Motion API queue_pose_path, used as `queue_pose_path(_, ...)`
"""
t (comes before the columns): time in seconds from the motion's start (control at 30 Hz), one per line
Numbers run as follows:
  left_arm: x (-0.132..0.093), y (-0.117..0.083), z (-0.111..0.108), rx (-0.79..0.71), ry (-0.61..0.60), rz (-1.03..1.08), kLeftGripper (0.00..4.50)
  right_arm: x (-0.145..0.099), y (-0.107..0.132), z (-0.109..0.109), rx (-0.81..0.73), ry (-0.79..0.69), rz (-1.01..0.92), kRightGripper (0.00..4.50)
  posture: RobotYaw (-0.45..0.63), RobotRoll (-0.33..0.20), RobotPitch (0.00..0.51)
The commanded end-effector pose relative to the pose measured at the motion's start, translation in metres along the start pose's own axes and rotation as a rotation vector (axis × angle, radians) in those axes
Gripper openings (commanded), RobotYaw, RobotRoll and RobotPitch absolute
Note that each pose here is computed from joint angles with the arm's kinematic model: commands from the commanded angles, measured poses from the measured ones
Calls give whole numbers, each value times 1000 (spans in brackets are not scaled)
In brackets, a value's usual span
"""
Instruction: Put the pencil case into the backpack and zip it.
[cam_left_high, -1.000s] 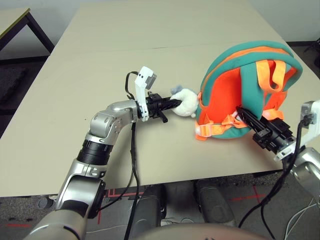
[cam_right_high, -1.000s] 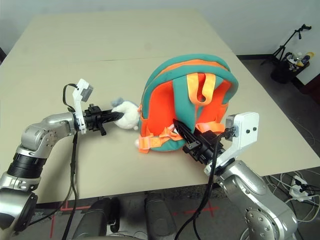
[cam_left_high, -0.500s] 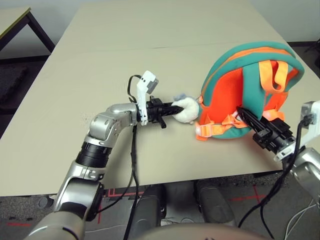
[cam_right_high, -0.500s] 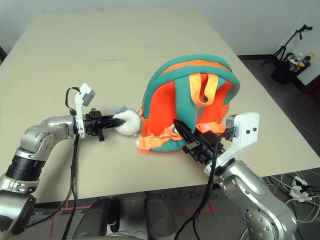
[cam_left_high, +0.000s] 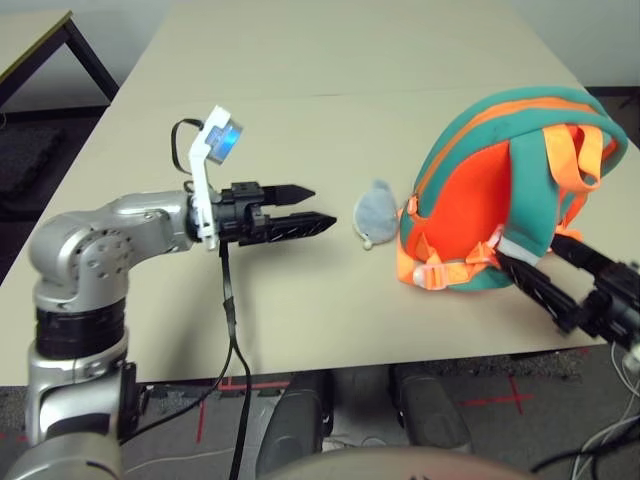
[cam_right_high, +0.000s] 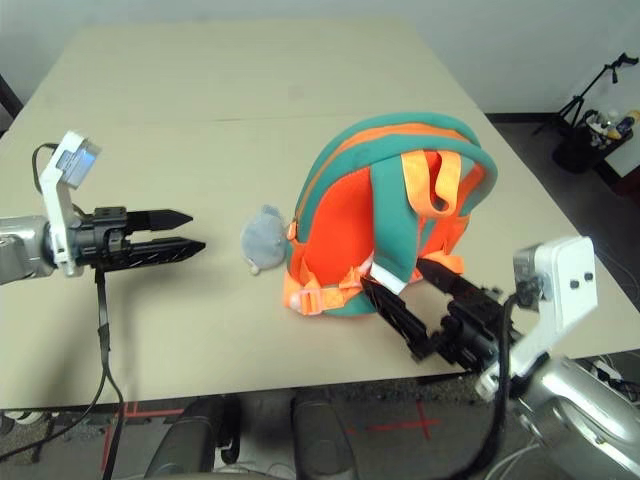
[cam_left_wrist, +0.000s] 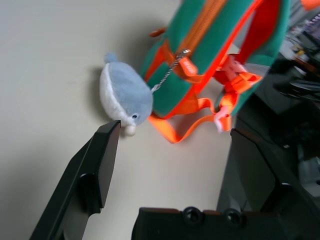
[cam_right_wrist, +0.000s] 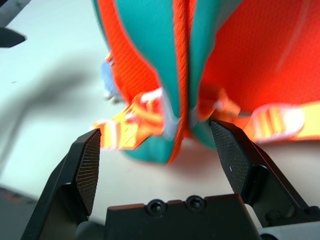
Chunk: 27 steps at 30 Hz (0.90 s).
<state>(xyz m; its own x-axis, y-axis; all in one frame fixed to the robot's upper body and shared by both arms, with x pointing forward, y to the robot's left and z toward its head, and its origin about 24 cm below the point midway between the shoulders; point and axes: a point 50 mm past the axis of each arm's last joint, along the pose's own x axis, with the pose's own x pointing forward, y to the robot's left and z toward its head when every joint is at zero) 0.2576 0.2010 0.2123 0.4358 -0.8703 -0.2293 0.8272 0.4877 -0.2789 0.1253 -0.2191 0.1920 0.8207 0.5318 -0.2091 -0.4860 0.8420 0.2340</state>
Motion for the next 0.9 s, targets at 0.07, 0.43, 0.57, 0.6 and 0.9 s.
queue_pose_path(0.07, -15, 23, -2, 0, -50, 164, 4500, -22, -4, 4, 38, 11, -76, 4455, -298, 0, 112)
queue_pose_path(0.43, -55, 85, -34, 82, -213, 729, 4500, -44, -96, 22, -6, -136, -359, 4455, -245, 0, 110)
queue_pose_path(0.57, -63, 87, -43, 195, -236, 887, 4500, -22, -133, 28, -34, -181, -380, 4455, -199, 0, 105)
queue_pose_path(0.6, -64, 86, -43, 217, -249, 915, 4500, -18, -143, 28, -30, -188, -387, 4455, -170, 0, 104)
queue_pose_path(0.9, -58, 79, -59, 333, -306, 1091, 4500, 27, -202, 17, -58, -207, -401, 4455, -119, 0, 91)
